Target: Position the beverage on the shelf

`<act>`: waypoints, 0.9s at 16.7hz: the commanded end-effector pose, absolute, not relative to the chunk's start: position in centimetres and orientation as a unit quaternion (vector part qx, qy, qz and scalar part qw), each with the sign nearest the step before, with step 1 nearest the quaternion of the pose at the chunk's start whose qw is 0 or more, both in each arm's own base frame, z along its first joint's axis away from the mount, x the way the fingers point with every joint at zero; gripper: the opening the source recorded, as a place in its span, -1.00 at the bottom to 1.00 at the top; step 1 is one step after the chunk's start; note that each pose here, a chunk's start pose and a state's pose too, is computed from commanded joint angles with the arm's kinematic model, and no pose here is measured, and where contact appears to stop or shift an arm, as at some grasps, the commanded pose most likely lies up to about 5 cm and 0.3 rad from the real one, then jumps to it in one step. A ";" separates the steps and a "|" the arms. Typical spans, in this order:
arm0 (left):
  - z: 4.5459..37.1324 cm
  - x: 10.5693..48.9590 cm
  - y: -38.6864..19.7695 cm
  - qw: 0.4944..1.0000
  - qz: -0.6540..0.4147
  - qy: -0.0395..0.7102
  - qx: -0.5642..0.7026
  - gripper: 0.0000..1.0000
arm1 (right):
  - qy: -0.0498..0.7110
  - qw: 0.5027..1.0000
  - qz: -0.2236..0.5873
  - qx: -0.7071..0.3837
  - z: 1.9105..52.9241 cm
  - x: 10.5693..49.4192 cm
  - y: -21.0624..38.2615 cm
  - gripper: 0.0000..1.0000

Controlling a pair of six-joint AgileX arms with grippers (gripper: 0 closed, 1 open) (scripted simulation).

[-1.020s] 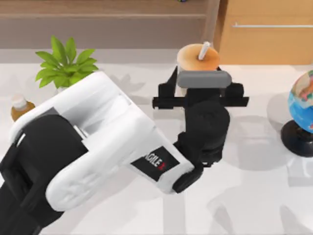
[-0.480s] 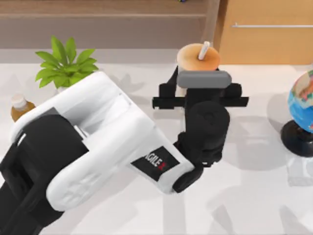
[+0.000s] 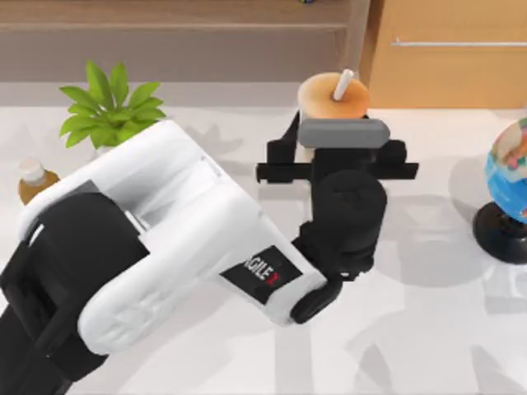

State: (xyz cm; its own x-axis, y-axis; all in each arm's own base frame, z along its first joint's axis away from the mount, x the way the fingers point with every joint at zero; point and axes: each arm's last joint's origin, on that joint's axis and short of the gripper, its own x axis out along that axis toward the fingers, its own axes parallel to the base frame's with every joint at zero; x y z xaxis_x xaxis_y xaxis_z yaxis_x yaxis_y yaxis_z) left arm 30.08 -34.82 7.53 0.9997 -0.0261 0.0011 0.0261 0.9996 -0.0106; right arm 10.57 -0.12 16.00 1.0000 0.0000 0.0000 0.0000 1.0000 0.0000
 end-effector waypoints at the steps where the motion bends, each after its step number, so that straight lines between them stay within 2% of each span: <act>1: 7.6 30.0 -34.9 1.000 -0.014 -0.001 -0.005 -1.00 | 0.000 1.000 0.000 0.000 16.0 10.6 -0.1 1.00; 10: 8.4 30.0 -34.9 1.000 -0.014 0.000 -0.004 -1.00 | 0.000 1.000 0.000 0.000 16.0 10.6 -0.1 1.00; 15: 13.5 32.0 -33.9 0.998 -0.008 -0.037 -0.050 -1.00 | 0.000 1.000 0.000 0.000 16.0 10.6 -0.1 1.00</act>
